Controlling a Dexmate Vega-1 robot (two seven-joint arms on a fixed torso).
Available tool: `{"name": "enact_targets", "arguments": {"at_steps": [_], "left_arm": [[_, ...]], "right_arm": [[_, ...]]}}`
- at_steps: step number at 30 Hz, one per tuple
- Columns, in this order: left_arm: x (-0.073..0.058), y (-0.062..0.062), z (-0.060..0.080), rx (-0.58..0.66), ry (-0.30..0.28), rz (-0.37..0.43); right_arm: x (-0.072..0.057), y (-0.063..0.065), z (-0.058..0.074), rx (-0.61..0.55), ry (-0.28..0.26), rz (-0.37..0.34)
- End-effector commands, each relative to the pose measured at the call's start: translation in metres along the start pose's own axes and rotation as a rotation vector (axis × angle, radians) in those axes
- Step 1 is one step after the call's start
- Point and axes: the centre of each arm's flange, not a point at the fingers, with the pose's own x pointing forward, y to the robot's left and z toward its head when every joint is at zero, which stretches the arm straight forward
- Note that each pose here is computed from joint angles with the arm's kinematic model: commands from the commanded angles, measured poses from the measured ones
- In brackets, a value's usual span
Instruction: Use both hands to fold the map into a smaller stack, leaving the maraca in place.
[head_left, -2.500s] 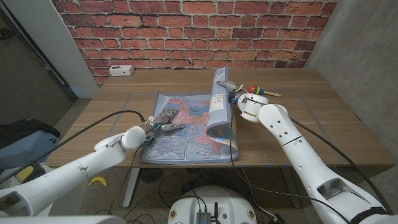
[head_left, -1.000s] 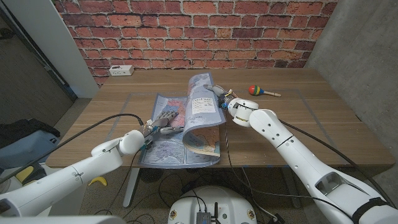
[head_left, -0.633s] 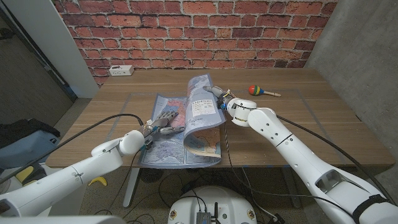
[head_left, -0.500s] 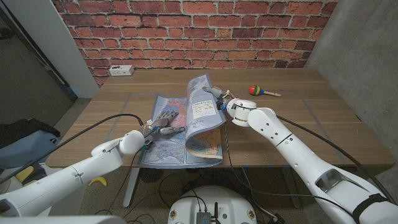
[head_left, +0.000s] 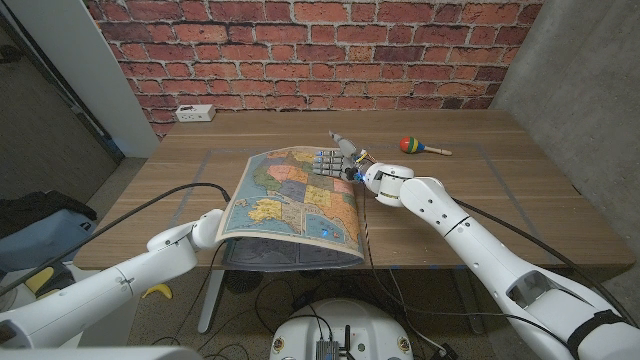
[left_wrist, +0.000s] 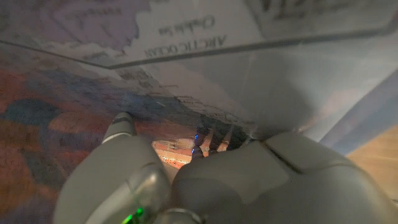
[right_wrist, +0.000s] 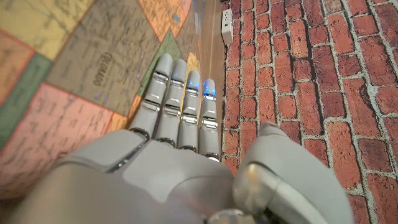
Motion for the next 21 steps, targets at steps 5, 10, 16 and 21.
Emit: {"name": "enact_targets", "arguments": {"at_steps": [5, 10, 16, 21], "left_arm": [[-0.010, 0.007, -0.002, -0.012, -0.034, 0.112], [-0.017, 0.013, -0.004, -0.059, -0.069, 0.200], [-0.018, 0.018, -0.006, -0.063, -0.065, 0.216], [-0.016, 0.020, -0.005, -0.058, -0.064, 0.215]], "right_arm": [[0.002, -0.002, -0.009, 0.003, 0.001, 0.041], [0.001, 0.000, -0.005, -0.132, -0.003, 0.000], [0.004, 0.004, -0.001, -0.344, -0.033, 0.011], [0.008, 0.009, 0.003, -0.564, -0.018, 0.029]]}}
